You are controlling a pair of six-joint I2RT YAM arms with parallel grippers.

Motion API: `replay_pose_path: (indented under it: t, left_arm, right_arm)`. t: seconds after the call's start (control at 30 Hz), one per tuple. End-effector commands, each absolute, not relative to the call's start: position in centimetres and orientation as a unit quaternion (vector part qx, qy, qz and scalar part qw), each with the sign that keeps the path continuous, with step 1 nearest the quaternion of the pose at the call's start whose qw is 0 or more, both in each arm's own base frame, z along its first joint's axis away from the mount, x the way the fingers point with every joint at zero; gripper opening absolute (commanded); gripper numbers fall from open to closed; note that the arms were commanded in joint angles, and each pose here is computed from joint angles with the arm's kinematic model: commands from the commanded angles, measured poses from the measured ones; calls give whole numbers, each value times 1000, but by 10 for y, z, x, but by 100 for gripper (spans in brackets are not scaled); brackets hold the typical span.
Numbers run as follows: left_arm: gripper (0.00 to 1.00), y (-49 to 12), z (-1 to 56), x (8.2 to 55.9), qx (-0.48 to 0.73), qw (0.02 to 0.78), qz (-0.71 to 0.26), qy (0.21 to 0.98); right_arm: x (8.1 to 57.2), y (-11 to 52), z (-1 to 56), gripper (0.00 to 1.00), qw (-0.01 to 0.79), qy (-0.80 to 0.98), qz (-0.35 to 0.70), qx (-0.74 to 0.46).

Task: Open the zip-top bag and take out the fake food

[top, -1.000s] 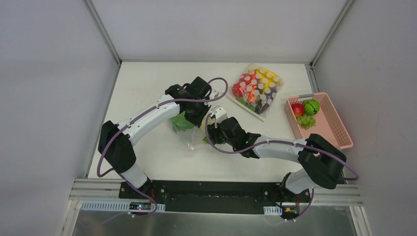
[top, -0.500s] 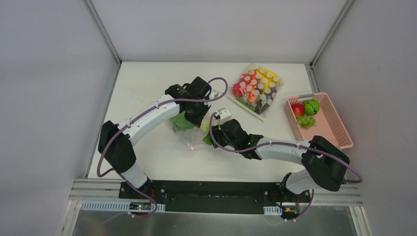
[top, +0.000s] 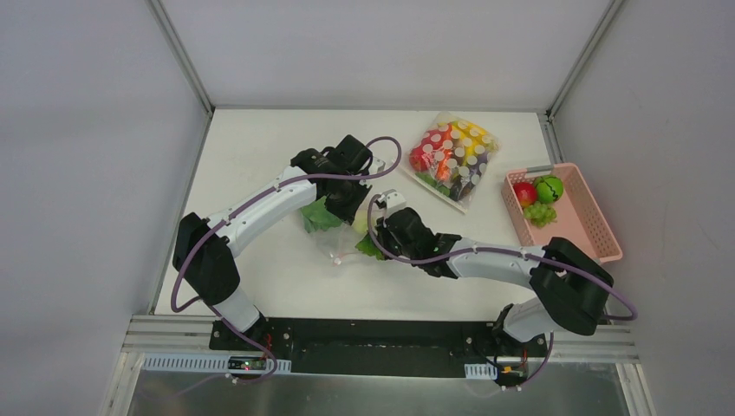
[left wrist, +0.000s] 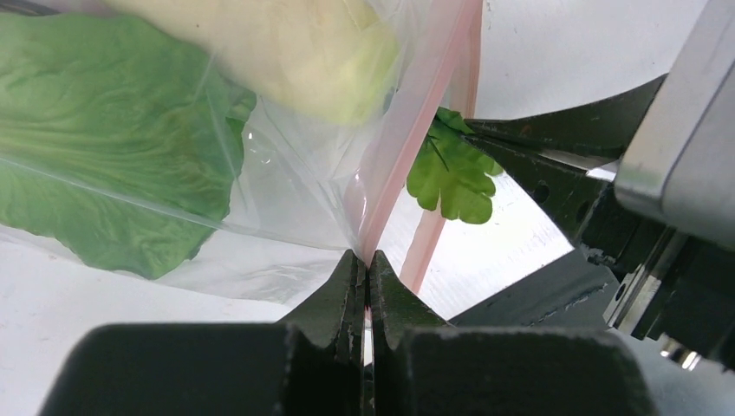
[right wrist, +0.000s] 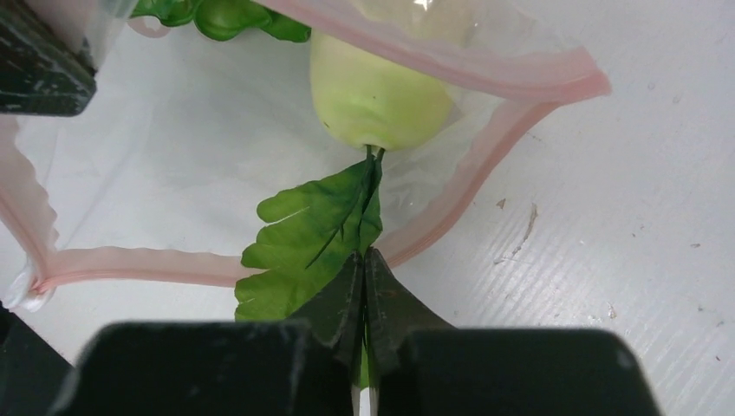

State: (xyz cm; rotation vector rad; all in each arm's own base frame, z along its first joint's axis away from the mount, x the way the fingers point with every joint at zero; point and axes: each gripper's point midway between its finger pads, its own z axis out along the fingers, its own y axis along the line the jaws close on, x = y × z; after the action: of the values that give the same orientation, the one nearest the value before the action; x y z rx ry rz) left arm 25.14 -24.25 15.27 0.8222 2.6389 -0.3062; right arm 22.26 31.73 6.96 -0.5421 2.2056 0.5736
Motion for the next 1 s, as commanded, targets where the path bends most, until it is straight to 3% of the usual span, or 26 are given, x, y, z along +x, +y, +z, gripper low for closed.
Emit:
replay_pose_path:
  t: [0.0, 0.3, 0.7, 0.97]
  left_arm:
    - [0, -244, 163, 253, 290, 192, -106, 931]
    - [0, -240, 155, 257, 288, 185, -84, 936]
    - [0, -224, 158, 268, 275, 203, -46, 939]
    - [0, -207, 157, 280, 247, 201, -33, 948]
  right_arm:
    - [223, 323, 101, 0, 392, 866, 239, -196]
    - [203, 312, 157, 0, 388, 858, 280, -190]
    - [187, 280, 259, 0, 458, 802, 347, -164]
    - [194, 240, 325, 0, 495, 806, 304, -112]
